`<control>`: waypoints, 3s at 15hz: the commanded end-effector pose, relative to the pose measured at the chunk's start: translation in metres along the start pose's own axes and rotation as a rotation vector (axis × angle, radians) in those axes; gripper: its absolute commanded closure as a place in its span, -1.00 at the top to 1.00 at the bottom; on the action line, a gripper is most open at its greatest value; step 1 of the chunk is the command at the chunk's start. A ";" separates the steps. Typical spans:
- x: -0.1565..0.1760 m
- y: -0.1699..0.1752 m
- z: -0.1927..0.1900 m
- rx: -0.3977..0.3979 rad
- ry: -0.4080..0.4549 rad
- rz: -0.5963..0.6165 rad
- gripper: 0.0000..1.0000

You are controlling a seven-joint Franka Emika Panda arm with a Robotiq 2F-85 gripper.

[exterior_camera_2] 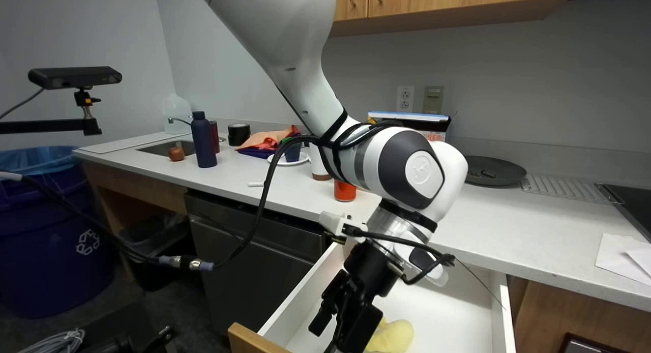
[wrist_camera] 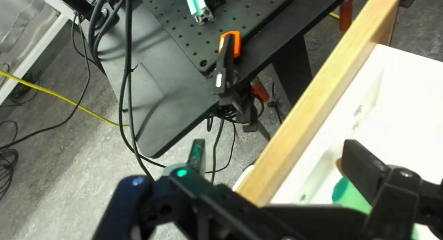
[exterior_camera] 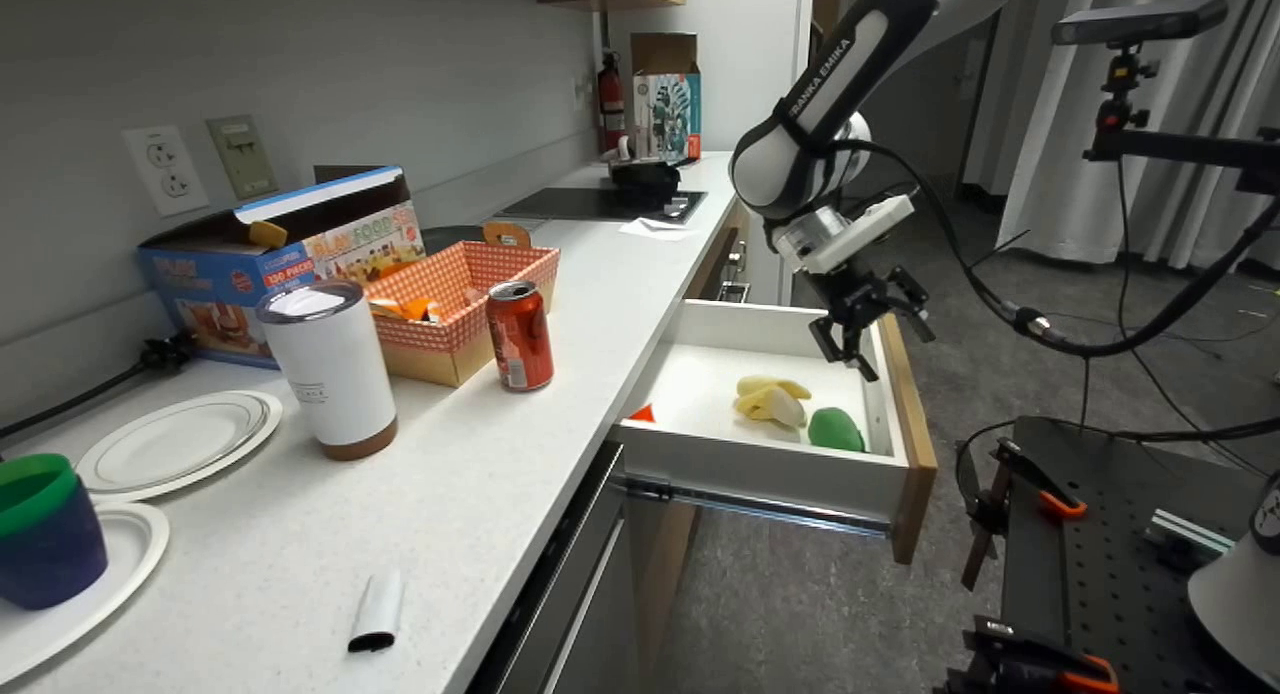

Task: Remove the banana plushie from the box, put it in the open drawer, and then close the drawer

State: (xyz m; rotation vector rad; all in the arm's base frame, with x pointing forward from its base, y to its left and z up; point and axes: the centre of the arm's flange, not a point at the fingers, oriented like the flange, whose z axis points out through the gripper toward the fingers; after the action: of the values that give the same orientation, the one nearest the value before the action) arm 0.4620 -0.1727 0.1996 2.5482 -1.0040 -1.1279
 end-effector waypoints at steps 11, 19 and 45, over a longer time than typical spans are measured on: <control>0.009 -0.020 -0.007 -0.041 0.027 0.034 1.00; -0.117 -0.002 -0.095 -0.091 0.079 0.149 1.00; 0.037 -0.013 0.014 0.055 -0.208 0.458 1.00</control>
State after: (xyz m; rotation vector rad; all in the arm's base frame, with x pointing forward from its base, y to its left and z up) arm 0.4513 -0.2030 0.1730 2.0107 -1.4478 -1.2717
